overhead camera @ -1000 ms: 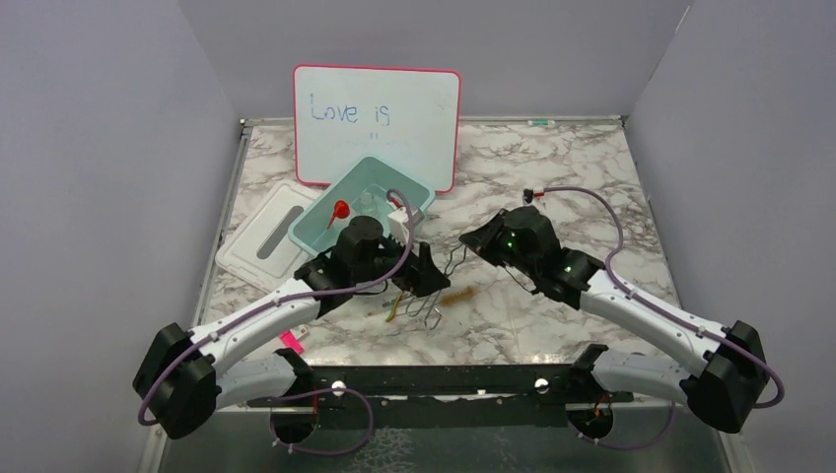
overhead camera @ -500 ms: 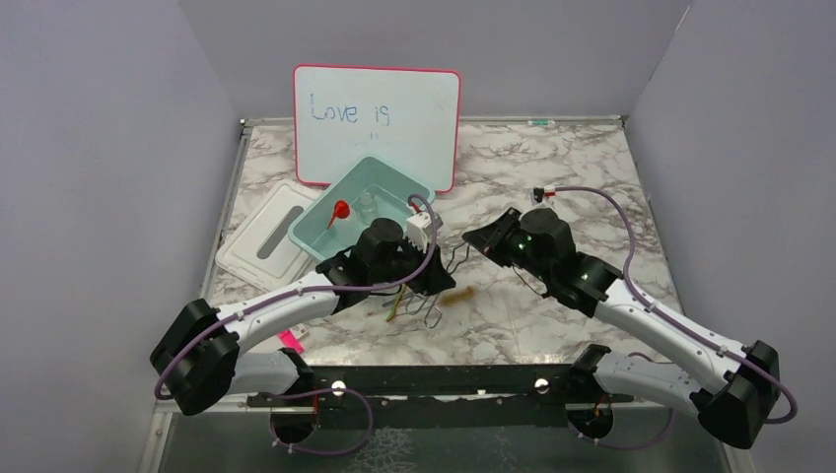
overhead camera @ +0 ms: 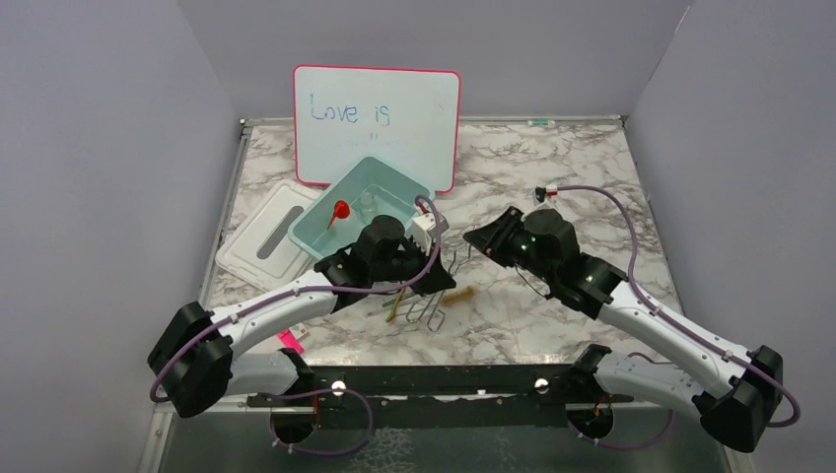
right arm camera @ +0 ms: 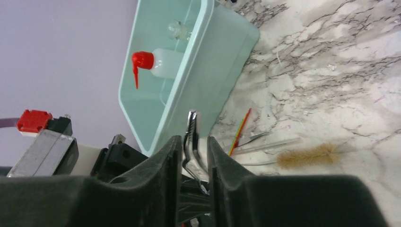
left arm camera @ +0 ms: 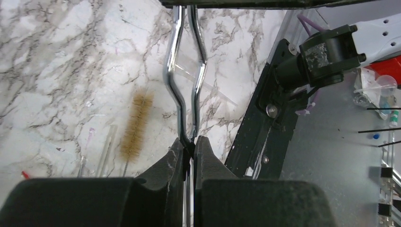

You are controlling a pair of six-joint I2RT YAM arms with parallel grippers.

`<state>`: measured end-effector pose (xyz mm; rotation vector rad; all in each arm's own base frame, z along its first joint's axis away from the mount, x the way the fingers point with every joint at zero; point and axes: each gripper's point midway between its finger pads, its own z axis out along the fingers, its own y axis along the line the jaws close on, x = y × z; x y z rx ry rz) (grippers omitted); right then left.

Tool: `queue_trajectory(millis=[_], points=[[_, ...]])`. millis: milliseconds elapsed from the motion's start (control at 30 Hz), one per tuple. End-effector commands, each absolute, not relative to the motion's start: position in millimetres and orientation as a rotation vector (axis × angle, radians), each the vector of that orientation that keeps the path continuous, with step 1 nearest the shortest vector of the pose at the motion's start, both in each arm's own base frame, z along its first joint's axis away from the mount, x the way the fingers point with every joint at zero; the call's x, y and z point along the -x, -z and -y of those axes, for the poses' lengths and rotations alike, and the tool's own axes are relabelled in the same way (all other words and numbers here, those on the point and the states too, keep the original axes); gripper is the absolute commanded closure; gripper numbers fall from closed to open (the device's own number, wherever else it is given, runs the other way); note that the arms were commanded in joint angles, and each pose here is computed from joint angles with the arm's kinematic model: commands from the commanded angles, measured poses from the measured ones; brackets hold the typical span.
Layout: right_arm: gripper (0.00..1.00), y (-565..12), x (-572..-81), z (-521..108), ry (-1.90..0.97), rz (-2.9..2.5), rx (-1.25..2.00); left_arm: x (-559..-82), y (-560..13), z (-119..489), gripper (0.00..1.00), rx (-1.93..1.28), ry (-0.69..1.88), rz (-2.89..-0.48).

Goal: Organize the chemistry lab equipment

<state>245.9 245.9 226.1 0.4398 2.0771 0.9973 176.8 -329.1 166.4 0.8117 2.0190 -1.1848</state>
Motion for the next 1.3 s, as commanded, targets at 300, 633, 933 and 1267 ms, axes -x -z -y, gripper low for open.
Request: queue_trajectory(millis=[300,633,933,1267], points=[[0.35,-295,-245,-207,-0.901,-1.886,-0.405,-205,-258,284,1.0,-0.78,0.832,-1.921],[0.35,-293,-236,-190,-0.88,-1.875,-0.441,-262,-287,224,1.0,-0.799,0.281,-1.915],[0.35,-283,-230,-191,-0.881,-1.915,-0.431,-316,-252,173,1.0,-0.82,0.134,-2.074],[0.35,-273,-227,-191,-0.885,-1.935,-0.434,-333,-175,169,1.0,-0.9,0.263,-2.268]])
